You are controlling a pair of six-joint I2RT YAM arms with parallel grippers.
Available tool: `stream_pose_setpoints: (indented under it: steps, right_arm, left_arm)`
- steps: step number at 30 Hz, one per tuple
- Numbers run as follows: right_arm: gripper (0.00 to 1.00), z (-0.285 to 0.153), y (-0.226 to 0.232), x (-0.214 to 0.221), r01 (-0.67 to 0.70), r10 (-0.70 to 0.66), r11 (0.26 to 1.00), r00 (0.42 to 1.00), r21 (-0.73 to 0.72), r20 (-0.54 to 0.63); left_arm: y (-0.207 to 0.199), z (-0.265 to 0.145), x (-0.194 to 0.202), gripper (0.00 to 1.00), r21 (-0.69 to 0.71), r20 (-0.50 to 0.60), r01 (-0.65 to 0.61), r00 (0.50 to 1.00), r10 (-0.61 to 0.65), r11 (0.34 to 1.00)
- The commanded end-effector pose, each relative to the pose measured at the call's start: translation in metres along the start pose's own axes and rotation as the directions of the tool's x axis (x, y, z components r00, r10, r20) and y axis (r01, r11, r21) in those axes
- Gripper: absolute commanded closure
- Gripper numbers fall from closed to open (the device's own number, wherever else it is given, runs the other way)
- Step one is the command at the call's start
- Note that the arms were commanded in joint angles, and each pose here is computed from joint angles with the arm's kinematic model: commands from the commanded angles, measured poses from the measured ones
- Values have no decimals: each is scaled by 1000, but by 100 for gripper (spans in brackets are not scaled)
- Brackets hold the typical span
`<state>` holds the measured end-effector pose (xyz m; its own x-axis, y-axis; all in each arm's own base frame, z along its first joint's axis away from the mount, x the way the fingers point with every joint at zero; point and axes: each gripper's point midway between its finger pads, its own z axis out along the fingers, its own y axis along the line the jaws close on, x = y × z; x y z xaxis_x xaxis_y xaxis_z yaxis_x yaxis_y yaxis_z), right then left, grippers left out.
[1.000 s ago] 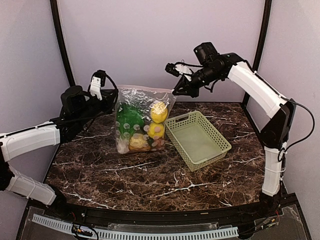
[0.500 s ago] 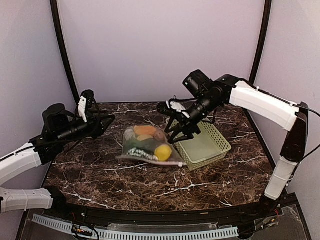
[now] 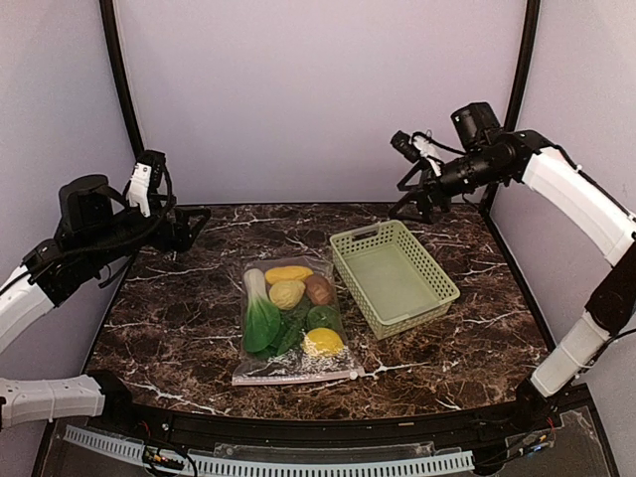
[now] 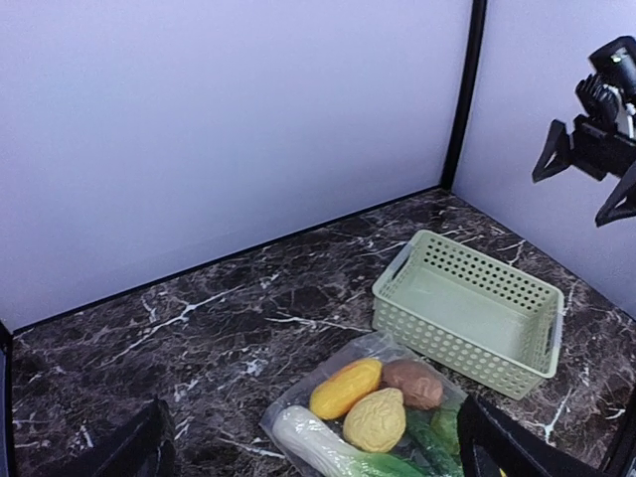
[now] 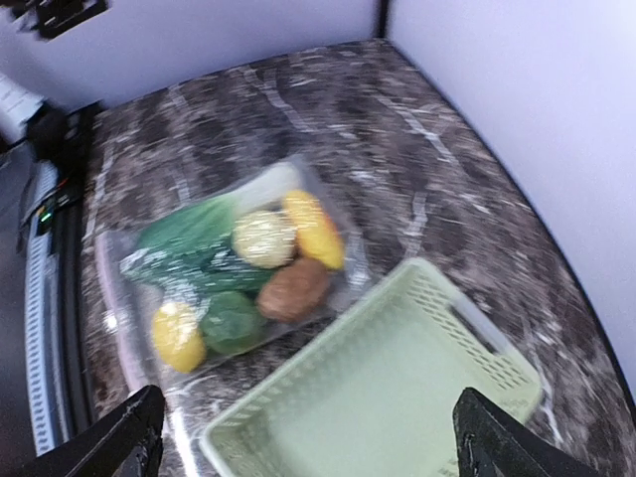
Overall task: Place the food in the zip-top bag and seal the zipper
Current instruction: Reset both arms
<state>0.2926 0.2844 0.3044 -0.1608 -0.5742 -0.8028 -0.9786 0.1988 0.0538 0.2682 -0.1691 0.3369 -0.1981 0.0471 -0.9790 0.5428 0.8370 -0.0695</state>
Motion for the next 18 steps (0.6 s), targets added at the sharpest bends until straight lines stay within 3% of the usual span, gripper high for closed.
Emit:
stream_pose_setpoints:
  steps: [1, 5, 9, 13, 18]
  right_arm:
    - [1, -68, -102, -7, -246, 185, 861, 967, 445, 177]
    - [1, -123, -153, 26, -484, 348, 727, 871, 487, 347]
    - [1, -149, -165, 51, -569, 404, 657, 820, 495, 407]
    - [1, -172, -162, 60, -569, 353, 599, 819, 563, 452]
    - [1, -181, -144, 59, -530, 268, 605, 838, 594, 475]
  left_arm:
    - [45, 2, -13, 1, -264, -45, -12, 999, 0, 964]
    - [59, 8, -23, 1, -347, -56, 7, 998, -29, 938]
    - [62, 22, -27, 1, -355, -56, -33, 998, 14, 934]
    - [69, 35, -14, 1, -380, -88, -125, 991, 99, 916]
    - [78, 42, 14, 1, -420, -115, -129, 989, 88, 898]
